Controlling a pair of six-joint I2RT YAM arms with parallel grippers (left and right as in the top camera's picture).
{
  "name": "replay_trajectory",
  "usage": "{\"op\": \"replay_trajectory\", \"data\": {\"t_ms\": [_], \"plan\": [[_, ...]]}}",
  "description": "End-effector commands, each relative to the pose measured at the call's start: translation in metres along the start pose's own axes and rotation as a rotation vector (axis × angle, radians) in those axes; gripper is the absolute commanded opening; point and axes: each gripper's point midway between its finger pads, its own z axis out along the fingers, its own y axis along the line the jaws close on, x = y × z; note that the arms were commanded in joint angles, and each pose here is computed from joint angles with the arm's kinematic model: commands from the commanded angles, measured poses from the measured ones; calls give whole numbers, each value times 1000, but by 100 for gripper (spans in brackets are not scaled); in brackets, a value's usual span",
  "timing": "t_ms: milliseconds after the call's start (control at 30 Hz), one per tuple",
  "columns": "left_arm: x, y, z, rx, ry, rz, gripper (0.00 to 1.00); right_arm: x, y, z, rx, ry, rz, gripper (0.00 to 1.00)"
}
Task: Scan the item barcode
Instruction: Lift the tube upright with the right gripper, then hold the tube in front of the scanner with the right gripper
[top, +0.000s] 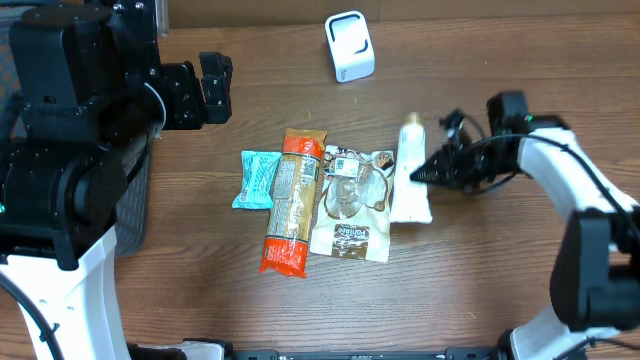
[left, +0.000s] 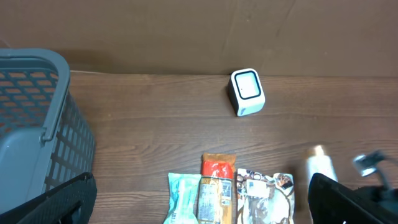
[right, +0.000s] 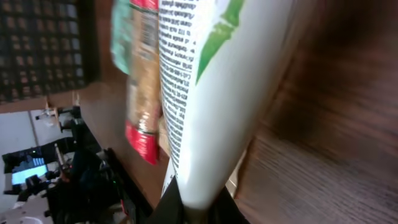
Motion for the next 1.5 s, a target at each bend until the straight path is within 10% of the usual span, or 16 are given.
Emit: {"op": "replay_trajectory", "data": {"t_ms": [0, 333, 767, 1267, 1467], "plan": [[0, 1, 2, -9, 2, 23, 100, -22, 74, -51, -63, -128, -266, 4], [0, 1, 2, -9, 2, 23, 100, 9, 169, -66, -255, -130, -569, 4], [0, 1, 2, -9, 2, 23, 100, 9, 191, -92, -180, -199, -543, 4], [0, 1, 2, -9, 2, 23, 100, -120, 130, -105, 930, -607, -520, 4], [0, 1, 2, -9, 2, 23, 100, -186, 108, -73, 1153, -603, -779, 4]]}}
